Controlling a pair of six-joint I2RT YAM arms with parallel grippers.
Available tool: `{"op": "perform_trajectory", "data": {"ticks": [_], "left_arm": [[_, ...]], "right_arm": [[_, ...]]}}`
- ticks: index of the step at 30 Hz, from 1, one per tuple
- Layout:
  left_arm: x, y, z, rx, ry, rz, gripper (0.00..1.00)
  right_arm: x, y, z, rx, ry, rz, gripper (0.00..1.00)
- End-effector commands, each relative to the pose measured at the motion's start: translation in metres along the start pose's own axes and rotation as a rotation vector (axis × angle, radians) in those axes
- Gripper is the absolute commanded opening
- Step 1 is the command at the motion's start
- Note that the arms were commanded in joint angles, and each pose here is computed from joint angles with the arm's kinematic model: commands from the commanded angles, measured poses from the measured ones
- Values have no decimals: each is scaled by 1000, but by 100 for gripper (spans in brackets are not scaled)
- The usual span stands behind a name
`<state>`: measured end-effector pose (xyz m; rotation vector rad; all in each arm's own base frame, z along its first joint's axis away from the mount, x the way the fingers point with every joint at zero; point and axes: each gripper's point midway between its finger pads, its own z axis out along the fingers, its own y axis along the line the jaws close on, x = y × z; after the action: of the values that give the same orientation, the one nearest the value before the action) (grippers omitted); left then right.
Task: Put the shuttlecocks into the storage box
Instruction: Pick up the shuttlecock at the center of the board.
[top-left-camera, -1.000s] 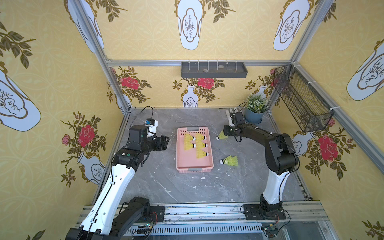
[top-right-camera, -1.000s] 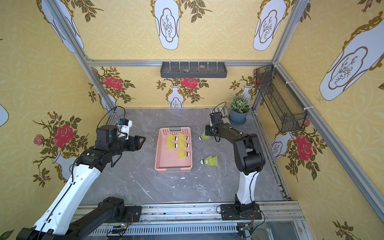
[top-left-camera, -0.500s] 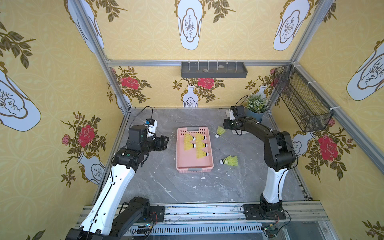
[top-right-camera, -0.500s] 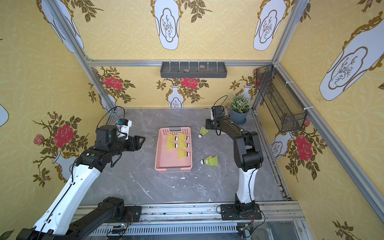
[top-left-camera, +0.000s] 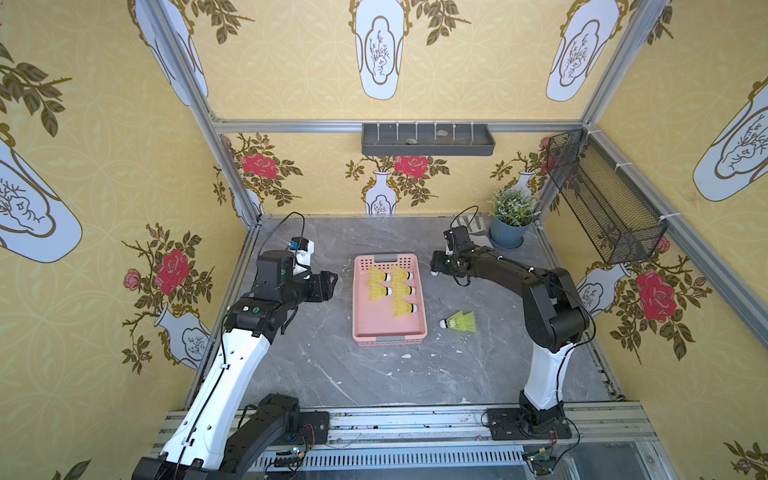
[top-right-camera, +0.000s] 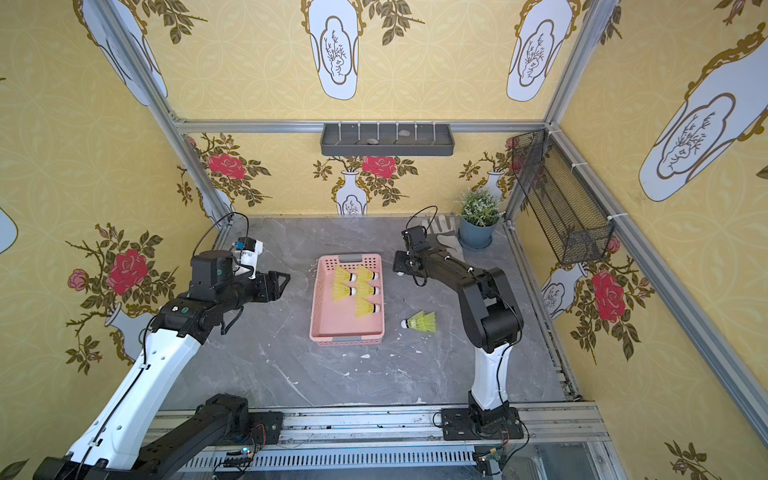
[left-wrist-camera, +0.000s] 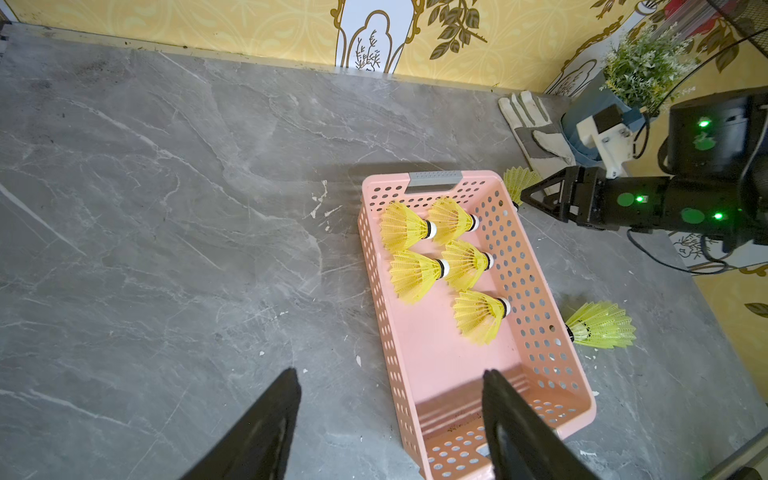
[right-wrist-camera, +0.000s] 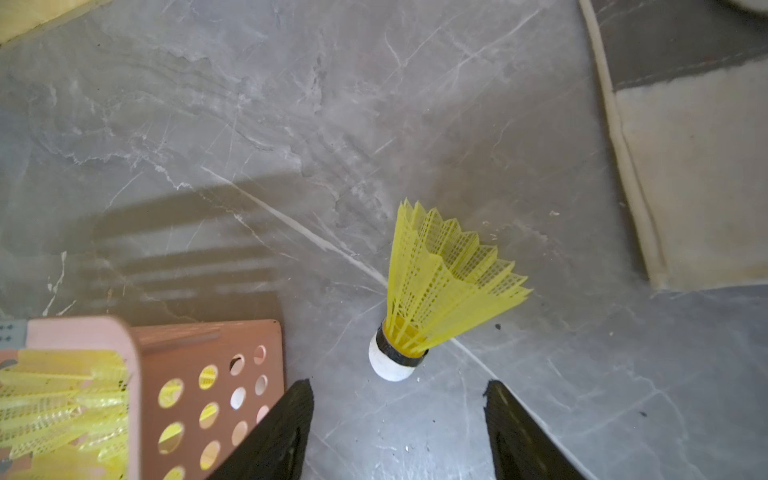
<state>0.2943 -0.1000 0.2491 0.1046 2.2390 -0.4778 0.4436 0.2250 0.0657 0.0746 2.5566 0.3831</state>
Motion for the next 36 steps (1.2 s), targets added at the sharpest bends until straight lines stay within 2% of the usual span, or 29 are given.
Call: {"op": "perform_trajectory", "data": {"ticks": [1, 15, 22, 27, 33, 36], "left_arm": [[0, -1, 1, 13, -6, 1, 71], [0, -1, 0, 16, -12, -3, 71], [-1, 0, -1, 15, -15, -9, 71], [-1, 1, -1, 15, -19, -13, 71], [-2, 1, -2, 14, -21, -15, 71], [-2, 1, -2, 16, -23, -14, 71]], "right_arm": [[-8, 0, 11, 45, -53, 93, 67], [1, -4, 50, 107, -16, 154, 57], [8, -4, 50, 132, -7, 125, 43], [15, -3, 46, 155, -8, 94, 39], [24, -3, 42, 132, 1, 72, 21], [23, 2, 33, 106, -18, 55, 17]]}}
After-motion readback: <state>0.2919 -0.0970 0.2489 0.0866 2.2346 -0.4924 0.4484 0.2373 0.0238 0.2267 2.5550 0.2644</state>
